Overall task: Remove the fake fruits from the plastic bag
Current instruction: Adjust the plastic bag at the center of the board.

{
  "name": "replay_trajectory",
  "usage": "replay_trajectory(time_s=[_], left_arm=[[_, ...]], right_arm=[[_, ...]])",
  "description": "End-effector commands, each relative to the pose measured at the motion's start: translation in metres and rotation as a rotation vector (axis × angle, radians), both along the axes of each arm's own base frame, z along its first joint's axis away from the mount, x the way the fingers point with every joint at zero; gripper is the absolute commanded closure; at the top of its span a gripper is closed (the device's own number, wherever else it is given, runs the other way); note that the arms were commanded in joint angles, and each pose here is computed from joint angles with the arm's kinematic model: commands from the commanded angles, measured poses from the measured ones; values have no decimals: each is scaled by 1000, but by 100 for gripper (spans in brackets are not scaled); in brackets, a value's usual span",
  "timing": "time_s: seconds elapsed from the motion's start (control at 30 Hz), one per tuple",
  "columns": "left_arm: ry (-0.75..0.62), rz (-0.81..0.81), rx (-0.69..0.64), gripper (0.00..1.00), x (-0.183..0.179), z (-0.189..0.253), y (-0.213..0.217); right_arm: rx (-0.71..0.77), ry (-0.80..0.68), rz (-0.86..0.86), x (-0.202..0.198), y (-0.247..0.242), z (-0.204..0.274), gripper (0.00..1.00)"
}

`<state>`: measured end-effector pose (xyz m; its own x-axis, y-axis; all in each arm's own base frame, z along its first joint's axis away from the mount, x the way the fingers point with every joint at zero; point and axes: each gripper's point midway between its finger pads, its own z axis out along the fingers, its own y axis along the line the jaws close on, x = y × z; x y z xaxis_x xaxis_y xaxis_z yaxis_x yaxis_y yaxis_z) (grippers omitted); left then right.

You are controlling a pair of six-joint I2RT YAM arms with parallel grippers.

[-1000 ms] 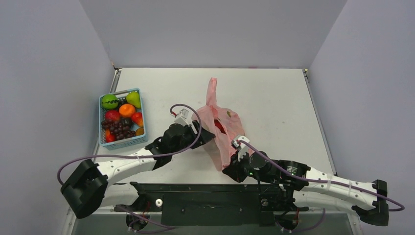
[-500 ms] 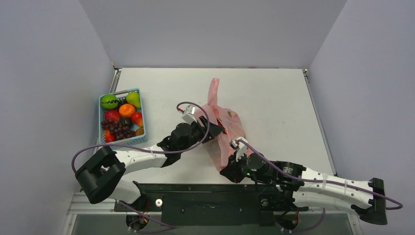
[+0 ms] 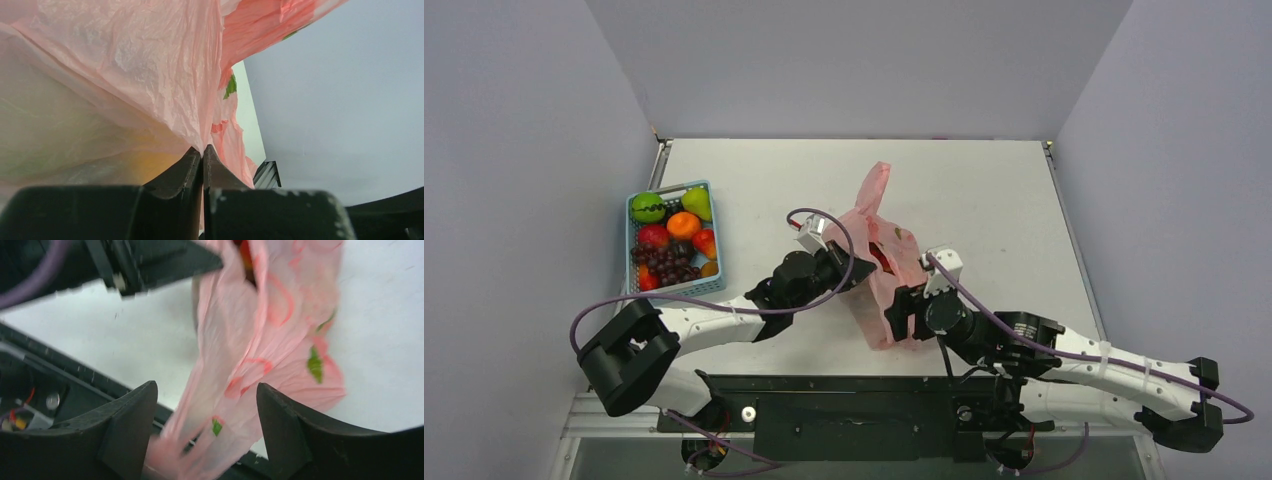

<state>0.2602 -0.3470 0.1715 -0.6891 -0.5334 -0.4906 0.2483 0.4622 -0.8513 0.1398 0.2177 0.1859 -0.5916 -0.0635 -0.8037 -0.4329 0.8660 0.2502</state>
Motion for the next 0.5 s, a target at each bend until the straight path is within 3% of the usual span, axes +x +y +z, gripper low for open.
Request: replay_trajectory(time_s=[0.0, 0.2, 0.47], left_arm=[[-45, -17, 9, 100, -4, 18, 3], [-53, -8, 12, 100, -3, 22, 5], [-49, 2, 4, 100, -3, 22, 6]], right_arm=[[-170, -193, -221, 43, -41, 54, 30], [-457, -193, -297, 84, -53, 62, 32], [-520, -190, -178, 110, 4, 37, 40]])
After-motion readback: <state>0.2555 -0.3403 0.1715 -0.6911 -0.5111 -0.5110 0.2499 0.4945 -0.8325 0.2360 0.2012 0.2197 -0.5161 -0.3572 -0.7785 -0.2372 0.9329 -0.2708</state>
